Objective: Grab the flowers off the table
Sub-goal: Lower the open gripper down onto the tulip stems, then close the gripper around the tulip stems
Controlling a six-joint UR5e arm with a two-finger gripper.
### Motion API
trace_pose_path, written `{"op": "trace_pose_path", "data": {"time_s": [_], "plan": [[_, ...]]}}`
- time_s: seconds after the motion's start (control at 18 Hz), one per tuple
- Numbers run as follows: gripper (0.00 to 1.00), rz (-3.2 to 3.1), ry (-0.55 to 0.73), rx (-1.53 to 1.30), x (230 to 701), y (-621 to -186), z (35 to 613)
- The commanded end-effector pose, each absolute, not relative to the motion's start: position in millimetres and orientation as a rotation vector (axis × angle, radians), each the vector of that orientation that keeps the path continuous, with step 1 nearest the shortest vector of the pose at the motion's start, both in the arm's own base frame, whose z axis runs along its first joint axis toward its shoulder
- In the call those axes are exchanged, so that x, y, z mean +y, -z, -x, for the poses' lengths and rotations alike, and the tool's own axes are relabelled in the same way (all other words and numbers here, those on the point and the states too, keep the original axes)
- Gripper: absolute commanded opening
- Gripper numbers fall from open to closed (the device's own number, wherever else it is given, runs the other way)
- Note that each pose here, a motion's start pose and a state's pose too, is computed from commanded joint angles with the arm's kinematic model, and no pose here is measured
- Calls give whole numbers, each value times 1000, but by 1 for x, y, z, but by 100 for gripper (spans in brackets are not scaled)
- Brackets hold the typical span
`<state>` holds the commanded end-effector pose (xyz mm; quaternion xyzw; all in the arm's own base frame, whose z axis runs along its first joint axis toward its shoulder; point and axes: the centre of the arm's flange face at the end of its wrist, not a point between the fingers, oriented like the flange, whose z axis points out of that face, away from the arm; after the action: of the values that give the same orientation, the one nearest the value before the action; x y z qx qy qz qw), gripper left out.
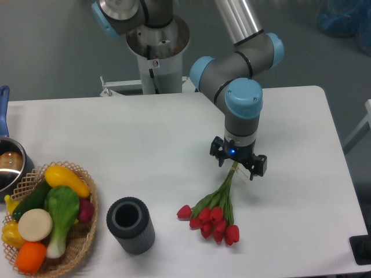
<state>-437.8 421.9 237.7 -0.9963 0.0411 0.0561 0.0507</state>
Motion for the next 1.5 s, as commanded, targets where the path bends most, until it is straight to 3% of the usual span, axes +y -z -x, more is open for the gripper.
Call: {"op": "trace_pose_path", "data": {"time_s": [0.61, 1.5], "plan": [[100, 3060, -107, 139, 428, -206, 439], [100, 3065, -87, 162, 435, -197, 432]]}}
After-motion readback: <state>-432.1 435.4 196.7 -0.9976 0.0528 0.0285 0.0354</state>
